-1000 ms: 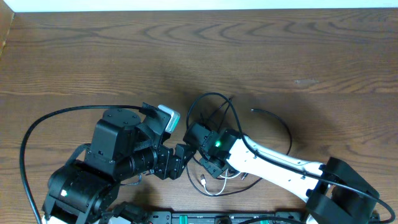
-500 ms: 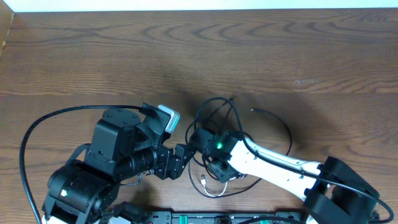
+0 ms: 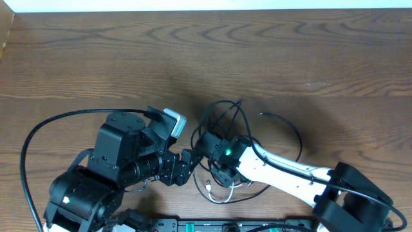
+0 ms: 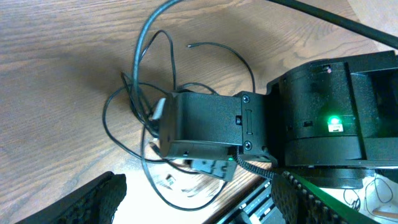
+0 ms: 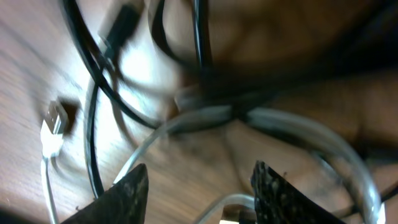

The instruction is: Untangle cables

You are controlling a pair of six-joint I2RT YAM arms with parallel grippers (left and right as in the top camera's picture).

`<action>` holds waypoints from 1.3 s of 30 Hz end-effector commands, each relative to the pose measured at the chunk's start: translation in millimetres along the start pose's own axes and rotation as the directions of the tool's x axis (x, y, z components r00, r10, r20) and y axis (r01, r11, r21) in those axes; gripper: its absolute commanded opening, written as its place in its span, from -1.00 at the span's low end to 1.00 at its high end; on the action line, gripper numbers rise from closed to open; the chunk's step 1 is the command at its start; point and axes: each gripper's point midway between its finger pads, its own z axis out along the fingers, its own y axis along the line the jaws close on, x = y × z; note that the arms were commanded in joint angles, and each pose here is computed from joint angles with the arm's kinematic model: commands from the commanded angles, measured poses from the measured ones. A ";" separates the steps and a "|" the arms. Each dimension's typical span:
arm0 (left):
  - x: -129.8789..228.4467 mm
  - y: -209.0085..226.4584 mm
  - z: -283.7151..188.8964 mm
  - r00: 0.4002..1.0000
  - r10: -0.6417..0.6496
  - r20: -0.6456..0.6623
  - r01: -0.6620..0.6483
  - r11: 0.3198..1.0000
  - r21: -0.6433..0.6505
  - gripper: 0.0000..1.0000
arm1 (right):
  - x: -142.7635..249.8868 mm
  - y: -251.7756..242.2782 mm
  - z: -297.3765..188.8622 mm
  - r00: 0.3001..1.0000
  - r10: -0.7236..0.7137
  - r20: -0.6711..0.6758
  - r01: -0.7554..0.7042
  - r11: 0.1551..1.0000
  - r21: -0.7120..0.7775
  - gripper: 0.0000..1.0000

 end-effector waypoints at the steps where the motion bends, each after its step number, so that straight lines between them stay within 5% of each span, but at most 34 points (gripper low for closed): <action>1: -4.2 1.1 -3.7 1.000 0.021 0.020 -0.021 1.000 -0.013 0.61 | -28.1 -1.7 -6.8 0.989 -0.074 0.127 0.072 0.997 0.023 0.08; 9: -3.6 1.2 -3.7 1.000 0.020 0.017 -0.020 1.000 -0.013 0.61 | -55.1 25.0 -15.7 0.967 -0.096 0.235 0.121 0.988 -0.098 0.15; 15: -3.5 1.2 -3.7 1.000 0.020 0.017 -0.020 1.000 -0.013 0.61 | -16.7 57.0 -19.4 0.990 -0.118 0.081 0.137 0.940 -0.314 0.15; 25: -3.6 1.2 -3.6 1.000 0.020 0.017 -0.020 1.000 -0.013 0.61 | 43.2 48.8 -20.5 0.961 -0.242 -0.133 0.189 0.928 -0.321 0.18; 27: -3.6 1.2 -3.6 1.000 0.020 0.017 -0.020 1.000 -0.013 0.62 | 42.7 49.0 -20.4 0.962 -0.241 -0.131 0.189 0.928 -0.321 0.02; 33: -4.3 1.1 -3.6 0.999 0.026 0.020 -0.026 1.000 -0.013 0.61 | 36.0 51.9 -18.0 0.970 -0.218 -0.106 0.174 0.931 -0.321 -0.90; 39: -4.7 1.2 -3.7 0.999 0.034 0.021 -0.034 0.999 -0.014 0.62 | 18.6 53.6 -16.8 0.988 -0.147 -0.056 0.123 0.943 -0.308 -0.98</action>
